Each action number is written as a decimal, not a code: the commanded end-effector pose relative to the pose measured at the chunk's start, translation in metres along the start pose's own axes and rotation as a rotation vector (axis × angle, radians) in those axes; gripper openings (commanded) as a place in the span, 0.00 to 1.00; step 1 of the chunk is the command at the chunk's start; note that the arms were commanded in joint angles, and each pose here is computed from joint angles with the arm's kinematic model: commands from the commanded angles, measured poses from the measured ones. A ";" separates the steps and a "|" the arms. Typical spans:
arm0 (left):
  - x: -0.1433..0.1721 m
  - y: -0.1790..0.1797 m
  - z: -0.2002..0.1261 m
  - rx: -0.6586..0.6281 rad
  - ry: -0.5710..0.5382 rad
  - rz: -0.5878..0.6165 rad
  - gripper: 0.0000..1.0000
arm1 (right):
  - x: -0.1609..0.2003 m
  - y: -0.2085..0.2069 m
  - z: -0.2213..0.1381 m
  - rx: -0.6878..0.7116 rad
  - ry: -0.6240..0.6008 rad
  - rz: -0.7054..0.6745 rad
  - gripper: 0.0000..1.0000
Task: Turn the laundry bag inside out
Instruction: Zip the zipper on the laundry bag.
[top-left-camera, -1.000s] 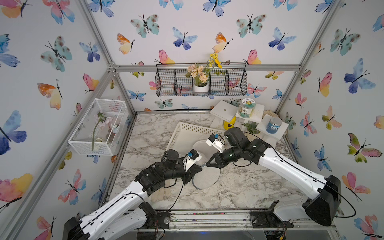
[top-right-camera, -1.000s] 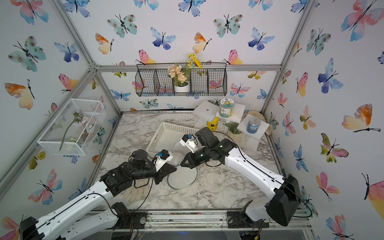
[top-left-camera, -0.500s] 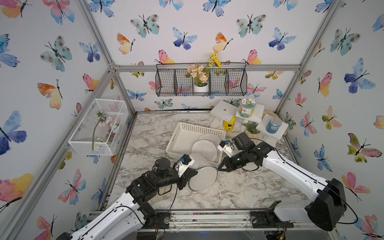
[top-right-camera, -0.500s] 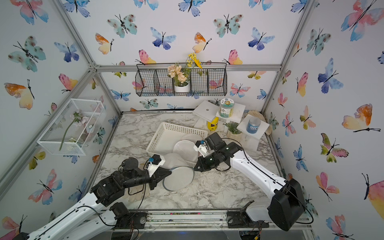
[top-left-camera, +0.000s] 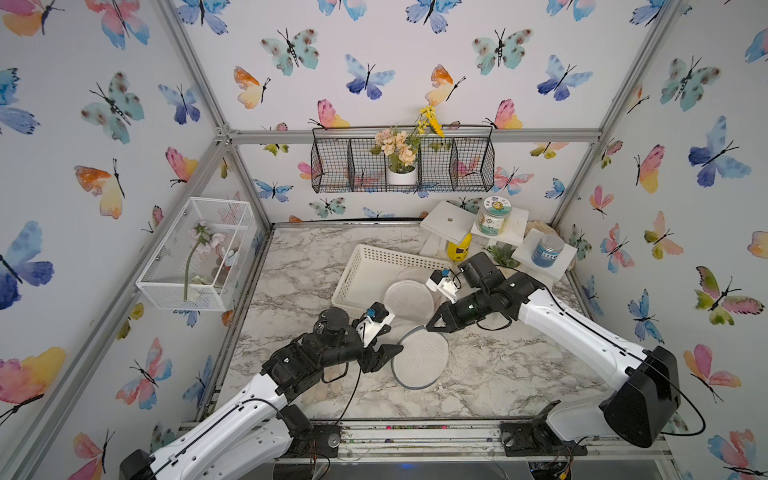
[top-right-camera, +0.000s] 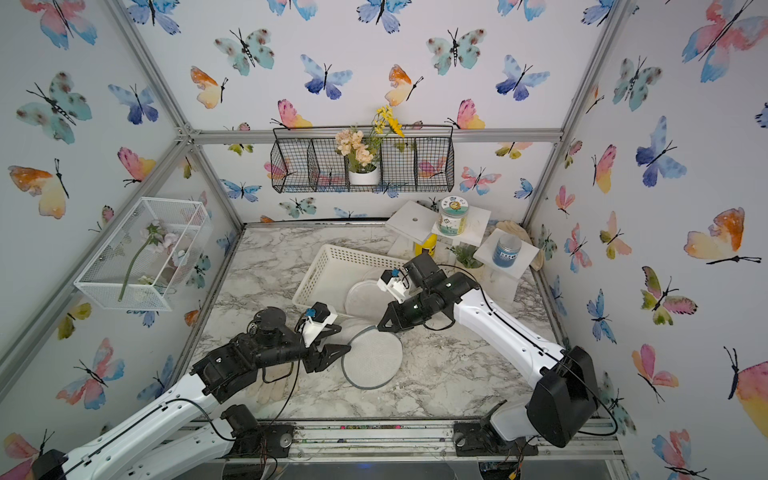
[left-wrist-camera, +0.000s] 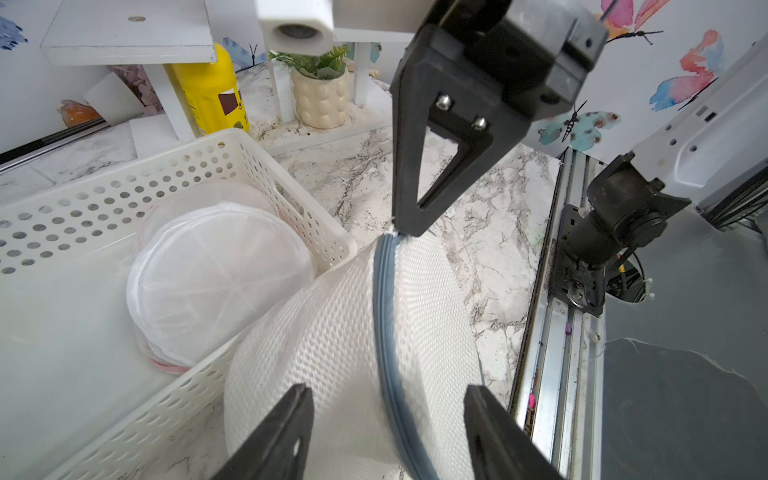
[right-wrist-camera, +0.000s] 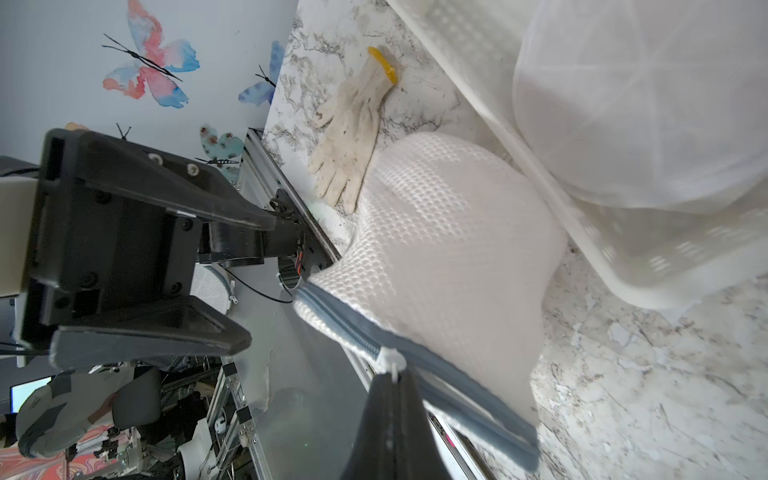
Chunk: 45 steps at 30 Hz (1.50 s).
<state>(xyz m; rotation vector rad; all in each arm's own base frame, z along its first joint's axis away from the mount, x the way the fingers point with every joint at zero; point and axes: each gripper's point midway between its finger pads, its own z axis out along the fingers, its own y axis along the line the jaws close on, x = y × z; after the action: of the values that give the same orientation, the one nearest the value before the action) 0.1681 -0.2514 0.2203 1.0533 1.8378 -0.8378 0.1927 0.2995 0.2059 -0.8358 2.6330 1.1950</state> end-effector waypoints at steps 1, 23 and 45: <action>-0.009 -0.007 0.008 0.068 -0.001 0.032 0.63 | 0.003 0.021 0.002 -0.068 0.037 -0.053 0.02; 0.001 -0.011 0.024 0.130 0.011 -0.018 0.13 | -0.005 0.040 0.010 -0.144 0.006 -0.109 0.02; 0.023 -0.014 0.011 0.106 0.002 -0.052 0.01 | 0.028 -0.047 0.007 0.010 0.036 0.139 0.02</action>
<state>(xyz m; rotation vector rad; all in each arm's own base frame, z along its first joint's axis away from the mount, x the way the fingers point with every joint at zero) 0.1516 -0.2583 0.1915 1.0953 1.8645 -0.9618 0.1928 0.2646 0.1550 -0.6921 2.7658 1.1597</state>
